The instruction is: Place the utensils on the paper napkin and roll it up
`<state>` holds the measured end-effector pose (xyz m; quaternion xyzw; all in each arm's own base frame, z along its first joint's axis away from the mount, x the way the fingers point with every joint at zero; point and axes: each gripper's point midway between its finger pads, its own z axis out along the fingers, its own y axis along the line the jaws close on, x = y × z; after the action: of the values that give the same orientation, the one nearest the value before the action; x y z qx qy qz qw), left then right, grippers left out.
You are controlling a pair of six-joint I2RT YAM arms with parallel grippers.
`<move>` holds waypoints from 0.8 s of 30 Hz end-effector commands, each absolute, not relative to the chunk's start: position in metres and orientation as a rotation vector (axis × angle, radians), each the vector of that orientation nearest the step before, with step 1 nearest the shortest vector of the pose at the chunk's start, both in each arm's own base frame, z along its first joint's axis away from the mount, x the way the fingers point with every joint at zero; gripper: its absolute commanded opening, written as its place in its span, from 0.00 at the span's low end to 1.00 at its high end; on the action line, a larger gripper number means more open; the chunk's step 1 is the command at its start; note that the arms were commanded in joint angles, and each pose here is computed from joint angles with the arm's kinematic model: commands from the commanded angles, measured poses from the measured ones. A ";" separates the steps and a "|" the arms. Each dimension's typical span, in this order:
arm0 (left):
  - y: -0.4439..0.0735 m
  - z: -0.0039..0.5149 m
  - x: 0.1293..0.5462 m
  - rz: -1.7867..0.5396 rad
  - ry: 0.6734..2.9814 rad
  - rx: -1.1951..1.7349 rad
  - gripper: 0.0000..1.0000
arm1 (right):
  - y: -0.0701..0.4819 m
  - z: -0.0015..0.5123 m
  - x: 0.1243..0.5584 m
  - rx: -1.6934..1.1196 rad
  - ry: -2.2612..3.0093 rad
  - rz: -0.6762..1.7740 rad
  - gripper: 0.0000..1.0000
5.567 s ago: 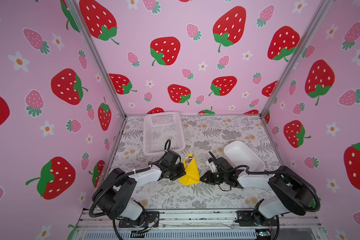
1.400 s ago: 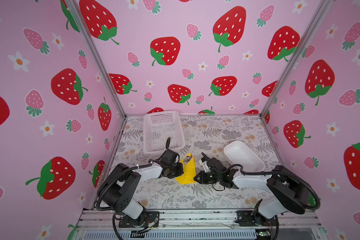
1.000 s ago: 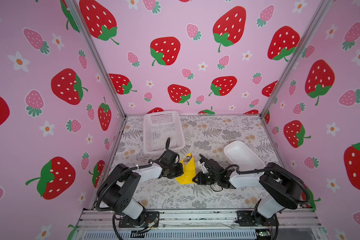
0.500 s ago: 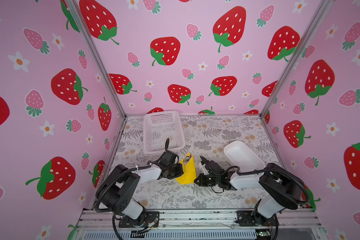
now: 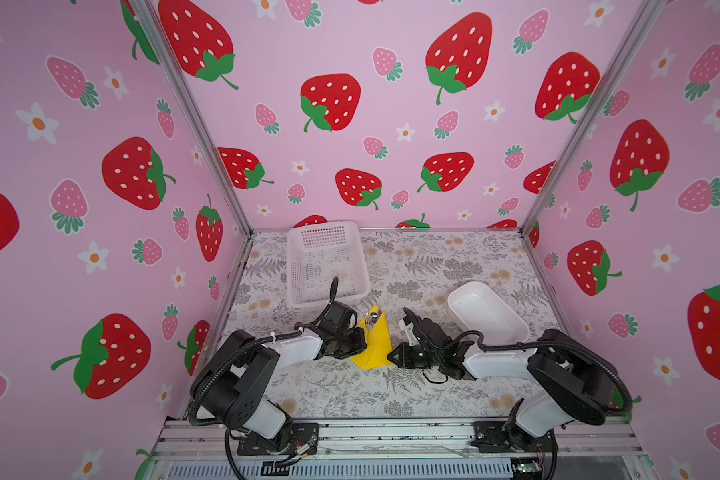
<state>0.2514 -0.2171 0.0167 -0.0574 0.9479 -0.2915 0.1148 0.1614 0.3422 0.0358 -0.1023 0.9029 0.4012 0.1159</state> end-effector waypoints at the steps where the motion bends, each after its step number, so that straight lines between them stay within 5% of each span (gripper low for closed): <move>1: -0.196 -0.008 0.227 -0.731 2.898 -0.225 0.00 | 0.356 0.042 0.164 -0.338 2.625 1.236 0.10; 9: -0.196 -0.007 0.227 -0.724 2.898 -0.227 0.00 | 0.337 0.008 0.163 -0.319 2.762 1.036 0.10; 24: -0.198 -0.005 0.230 -0.726 2.900 -0.218 0.00 | 0.378 0.041 0.166 -0.458 2.657 1.202 0.10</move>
<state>0.2512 -0.2169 0.0166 -0.0575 0.9480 -0.2911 0.1147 0.1689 0.3755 0.0514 -0.1490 0.8923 0.4128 0.1056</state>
